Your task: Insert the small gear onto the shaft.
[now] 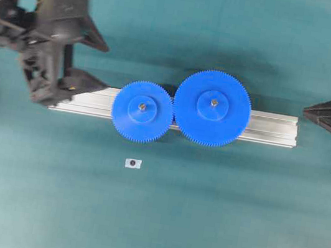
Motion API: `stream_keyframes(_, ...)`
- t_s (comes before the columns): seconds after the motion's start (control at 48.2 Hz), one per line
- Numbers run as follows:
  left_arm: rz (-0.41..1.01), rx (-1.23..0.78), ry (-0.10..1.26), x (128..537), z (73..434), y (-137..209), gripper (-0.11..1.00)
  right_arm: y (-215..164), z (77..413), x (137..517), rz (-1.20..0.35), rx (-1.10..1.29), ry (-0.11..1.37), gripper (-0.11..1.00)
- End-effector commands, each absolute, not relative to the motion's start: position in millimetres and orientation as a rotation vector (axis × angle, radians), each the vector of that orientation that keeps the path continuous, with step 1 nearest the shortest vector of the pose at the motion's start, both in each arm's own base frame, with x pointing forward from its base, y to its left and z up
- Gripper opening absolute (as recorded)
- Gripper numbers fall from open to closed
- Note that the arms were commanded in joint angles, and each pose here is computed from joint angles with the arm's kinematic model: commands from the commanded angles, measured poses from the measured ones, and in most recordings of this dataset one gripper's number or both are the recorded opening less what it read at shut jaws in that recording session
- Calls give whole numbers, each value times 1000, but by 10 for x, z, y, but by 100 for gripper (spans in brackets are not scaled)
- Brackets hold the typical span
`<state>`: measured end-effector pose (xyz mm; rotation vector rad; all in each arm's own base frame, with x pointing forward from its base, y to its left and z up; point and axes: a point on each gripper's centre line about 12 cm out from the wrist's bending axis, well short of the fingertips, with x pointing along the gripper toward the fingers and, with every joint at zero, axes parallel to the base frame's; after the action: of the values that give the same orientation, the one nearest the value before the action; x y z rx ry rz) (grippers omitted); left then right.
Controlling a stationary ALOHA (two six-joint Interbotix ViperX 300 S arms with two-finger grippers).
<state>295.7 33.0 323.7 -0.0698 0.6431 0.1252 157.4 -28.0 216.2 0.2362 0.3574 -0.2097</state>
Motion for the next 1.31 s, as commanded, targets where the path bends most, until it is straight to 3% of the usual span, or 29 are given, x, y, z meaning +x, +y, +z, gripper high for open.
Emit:
stream_keyframes(0.0, 108, -49, 575, 2918, 3313, 286, 85, -290, 2205, 1593, -215, 251, 346, 11)
stream_keyframes(0.332, 44, -26, 595, 2907, 3062, 100, 85, -289, 2191, 1577, -215, 245, 331, 11)
stream_keyframes(0.684, 8, -14, 595, 2822, 2952, -8, 85, -266, 2078, 1419, -202, 223, 158, 11)
stream_keyframes(0.87, 5, -13, 583, 2766, 2900, -12, 85, -253, 1850, 1350, -204, 225, 173, 11)
stream_keyframes(1.285, 3, -12, 508, 2651, 2933, -13, 85, -251, 1800, 1340, -205, 212, 194, 11)
